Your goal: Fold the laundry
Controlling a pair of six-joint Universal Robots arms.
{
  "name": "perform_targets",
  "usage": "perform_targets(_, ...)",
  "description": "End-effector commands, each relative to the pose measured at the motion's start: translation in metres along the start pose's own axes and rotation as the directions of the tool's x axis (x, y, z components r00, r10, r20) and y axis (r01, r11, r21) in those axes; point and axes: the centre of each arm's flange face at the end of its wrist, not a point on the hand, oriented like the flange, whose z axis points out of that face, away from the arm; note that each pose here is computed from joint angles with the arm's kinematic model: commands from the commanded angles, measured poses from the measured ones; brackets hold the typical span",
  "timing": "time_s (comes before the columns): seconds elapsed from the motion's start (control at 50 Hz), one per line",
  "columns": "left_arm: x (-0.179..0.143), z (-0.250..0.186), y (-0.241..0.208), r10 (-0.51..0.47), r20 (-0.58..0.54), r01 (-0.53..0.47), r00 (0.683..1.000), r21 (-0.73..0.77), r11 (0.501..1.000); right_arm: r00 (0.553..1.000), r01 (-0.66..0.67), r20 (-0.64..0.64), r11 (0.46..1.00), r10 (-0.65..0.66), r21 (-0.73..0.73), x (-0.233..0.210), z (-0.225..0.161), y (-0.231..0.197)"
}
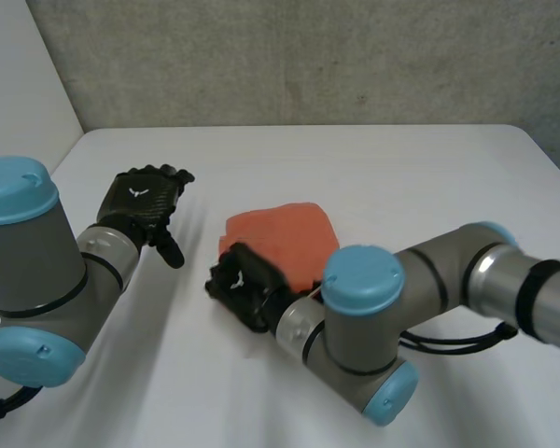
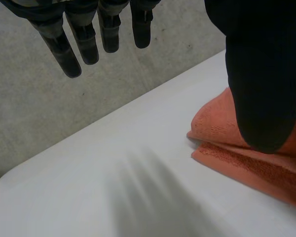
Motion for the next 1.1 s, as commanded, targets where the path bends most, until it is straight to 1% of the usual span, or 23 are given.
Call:
perform_targets(0.02, 0.001, 0.007, -0.002, -0.011, -0.001, 0.011, 1.0, 0.017, 1.0, 0.98, -0.085, -0.183, 0.996, 0.08, -0.022, 0.046, -0.003, -0.01)
perform_targets(0.08, 0.008, 0.016, -0.006, -0.01, -0.03, 0.011, 0.999, 0.044, 0.999, 0.954, -0.171, -0.253, 0.985, 0.161, -0.02, 0.069, -0.01, -0.008)
perform_targets(0.1, 0.012, 0.02, -0.008, -0.009, -0.048, 0.012, 0.999, 0.056, 0.998, 0.901, -0.294, -0.326, 0.955, 0.285, 0.022, 0.095, -0.02, -0.011)
perform_targets(0.12, 0.016, 0.021, -0.01, -0.011, -0.062, 0.015, 0.998, 0.066, 0.998, 0.882, -0.336, -0.34, 0.941, 0.328, 0.037, 0.101, -0.023, -0.011)
perform_targets(0.14, 0.016, 0.021, -0.01, -0.011, -0.062, 0.015, 0.998, 0.067, 0.998, 0.881, -0.336, -0.34, 0.941, 0.329, 0.037, 0.101, -0.024, -0.011)
perform_targets(0.16, 0.024, 0.023, -0.014, -0.02, -0.089, 0.027, 0.996, 0.082, 0.996, 0.861, -0.375, -0.35, 0.926, 0.369, 0.052, 0.106, -0.027, -0.01)
perform_targets(0.18, 0.024, 0.024, -0.014, -0.02, -0.089, 0.028, 0.996, 0.082, 0.996, 0.821, -0.445, -0.362, 0.892, 0.442, 0.08, 0.113, -0.031, -0.007)
perform_targets(0.2, 0.041, 0.029, -0.018, -0.061, -0.136, 0.075, 0.989, 0.1, 0.992, 0.82, -0.445, -0.362, 0.892, 0.443, 0.081, 0.113, -0.031, -0.007)
perform_targets(0.24, 0.044, 0.031, -0.018, -0.076, -0.147, 0.091, 0.986, 0.097, 0.991, 0.746, -0.546, -0.386, 0.83, 0.543, 0.114, 0.127, -0.036, 0.004)
perform_targets(0.26, 0.044, 0.031, -0.018, -0.076, -0.147, 0.091, 0.986, 0.097, 0.991, 0.728, -0.564, -0.395, 0.817, 0.56, 0.119, 0.132, -0.038, 0.007)
perform_targets(0.28, 0.056, 0.038, -0.017, -0.133, -0.178, 0.151, 0.975, 0.088, 0.985, 0.707, -0.589, -0.403, 0.799, 0.582, 0.122, 0.136, -0.04, 0.012)
perform_targets(0.34, 0.066, 0.042, -0.012, -0.164, -0.2, 0.181, 0.966, 0.067, 0.981, 0.697, -0.605, -0.399, 0.787, 0.595, 0.117, 0.14, -0.041, 0.014)
perform_targets(0.44, 0.08, 0.047, 0.006, -0.177, -0.223, 0.181, 0.959, -0.001, 0.983, 0.688, -0.652, -0.376, 0.756, 0.621, 0.055, 0.137, -0.037, 0.031)
perform_targets(0.48, 0.083, 0.049, 0.017, -0.179, -0.22, 0.176, 0.959, -0.036, 0.984, 0.675, -0.692, -0.375, 0.722, 0.636, -0.021, 0.127, -0.031, 0.05)
perform_targets(0.66, 0.085, 0.048, 0.06, -0.174, -0.2, 0.131, 0.964, -0.208, 0.969, 0.647, -0.752, -0.377, 0.637, 0.663, -0.17, 0.111, -0.023, 0.08)
perform_targets(0.74, 0.079, 0.043, 0.064, -0.147, -0.193, 0.096, 0.97, -0.25, 0.963, 0.645, -0.757, -0.375, 0.624, 0.666, -0.193, 0.114, -0.023, 0.079)
perform_targets(0.8, 0.074, 0.04, 0.057, -0.123, -0.192, 0.077, 0.974, -0.234, 0.969, 0.643, -0.757, -0.378, 0.627, 0.666, -0.183, 0.121, -0.024, 0.074)
perform_targets(0.88, 0.07, 0.033, 0.03, -0.095, -0.199, 0.062, 0.975, -0.166, 0.984, 0.642, -0.744, -0.388, 0.659, 0.661, -0.108, 0.145, -0.031, 0.051)
perform_targets(0.92, 0.063, 0.026, -0.003, -0.089, -0.195, 0.075, 0.977, -0.078, 0.994, 0.632, -0.738, -0.399, 0.674, 0.664, -0.048, 0.161, -0.038, 0.033)
perform_targets(0.94, 0.061, 0.023, -0.013, -0.089, -0.193, 0.08, 0.977, -0.051, 0.995, 0.623, -0.736, -0.409, 0.677, 0.667, -0.016, 0.17, -0.043, 0.026)
perform_targets(0.98, 0.054, 0.014, -0.043, -0.089, -0.187, 0.097, 0.978, 0.033, 0.995, 0.578, -0.721, -0.457, 0.685, 0.676, 0.101, 0.201, -0.062, 0.005)
perform_targets(1.06, 0.037, -0.001, -0.088, -0.096, -0.158, 0.121, 0.983, 0.156, 0.98, 0.511, -0.68, -0.547, 0.701, 0.663, 0.214, 0.235, -0.091, -0.008)
perform_targets(1.1, 0.031, -0.004, -0.096, -0.098, -0.146, 0.124, 0.984, 0.175, 0.977, 0.473, -0.633, -0.607, 0.725, 0.639, 0.27, 0.254, -0.111, -0.016)
